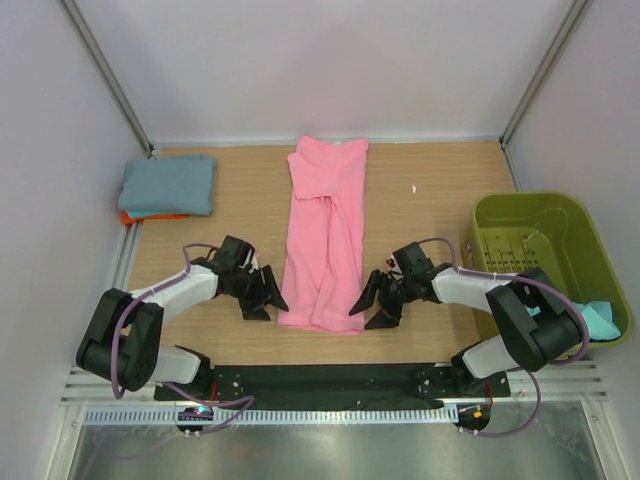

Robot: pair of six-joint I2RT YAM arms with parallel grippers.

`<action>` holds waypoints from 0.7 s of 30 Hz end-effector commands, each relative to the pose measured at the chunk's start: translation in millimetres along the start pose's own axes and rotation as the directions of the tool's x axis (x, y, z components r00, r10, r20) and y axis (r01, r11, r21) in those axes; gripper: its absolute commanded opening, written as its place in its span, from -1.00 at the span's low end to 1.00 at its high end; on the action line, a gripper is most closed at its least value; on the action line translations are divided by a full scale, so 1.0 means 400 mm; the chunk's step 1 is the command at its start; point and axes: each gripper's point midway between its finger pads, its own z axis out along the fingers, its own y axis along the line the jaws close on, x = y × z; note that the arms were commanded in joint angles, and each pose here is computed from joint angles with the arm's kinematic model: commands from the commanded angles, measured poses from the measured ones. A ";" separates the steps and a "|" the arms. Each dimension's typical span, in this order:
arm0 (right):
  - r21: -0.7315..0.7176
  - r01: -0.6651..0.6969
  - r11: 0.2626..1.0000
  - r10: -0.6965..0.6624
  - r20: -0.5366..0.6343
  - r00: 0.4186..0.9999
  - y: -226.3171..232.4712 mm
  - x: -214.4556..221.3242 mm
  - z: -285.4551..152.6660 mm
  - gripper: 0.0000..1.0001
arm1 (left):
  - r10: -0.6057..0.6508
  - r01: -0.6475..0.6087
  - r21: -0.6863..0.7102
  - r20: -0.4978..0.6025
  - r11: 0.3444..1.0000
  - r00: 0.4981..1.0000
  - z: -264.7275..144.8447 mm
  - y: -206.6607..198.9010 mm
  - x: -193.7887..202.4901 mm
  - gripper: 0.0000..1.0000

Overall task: Fold and stack the t-shirts
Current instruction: Fold the tshirt

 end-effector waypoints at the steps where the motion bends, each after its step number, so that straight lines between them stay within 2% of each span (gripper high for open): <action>1: 0.091 0.002 0.996 -0.008 0.065 0.998 -0.060 -0.018 0.022 0.28 | -0.012 0.012 0.011 0.004 1.000 1.000 0.008 0.007 0.005 0.18; 6: 0.095 0.016 0.995 -0.021 0.060 0.998 -0.061 -0.011 0.032 0.16 | -0.019 0.019 0.006 0.001 1.000 1.000 0.010 0.015 0.011 0.03; 9: 0.110 0.027 0.994 -0.033 0.056 0.998 -0.060 -0.014 0.044 0.06 | -0.020 0.020 -0.001 0.000 1.000 1.000 0.014 0.018 0.008 0.02; 14: 0.132 0.010 0.991 -0.017 0.052 0.999 -0.072 -0.022 0.065 0.02 | -0.031 0.031 -0.027 -0.003 0.999 1.000 0.024 0.034 0.010 0.00; 18: 0.134 0.026 0.991 -0.033 0.049 0.998 -0.071 -0.017 0.074 -0.09 | -0.047 0.047 -0.031 -0.014 0.998 0.999 0.034 0.041 0.014 -0.04; 20: 0.134 0.034 0.990 -0.041 0.046 0.998 -0.074 -0.015 0.073 -0.16 | -0.052 0.051 -0.026 -0.019 0.998 0.998 0.038 0.038 0.013 -0.13; 21: 0.137 0.038 0.990 -0.045 0.046 0.998 -0.077 -0.012 0.070 -0.23 | -0.050 0.050 -0.022 -0.019 0.999 0.999 0.041 0.034 0.009 -0.25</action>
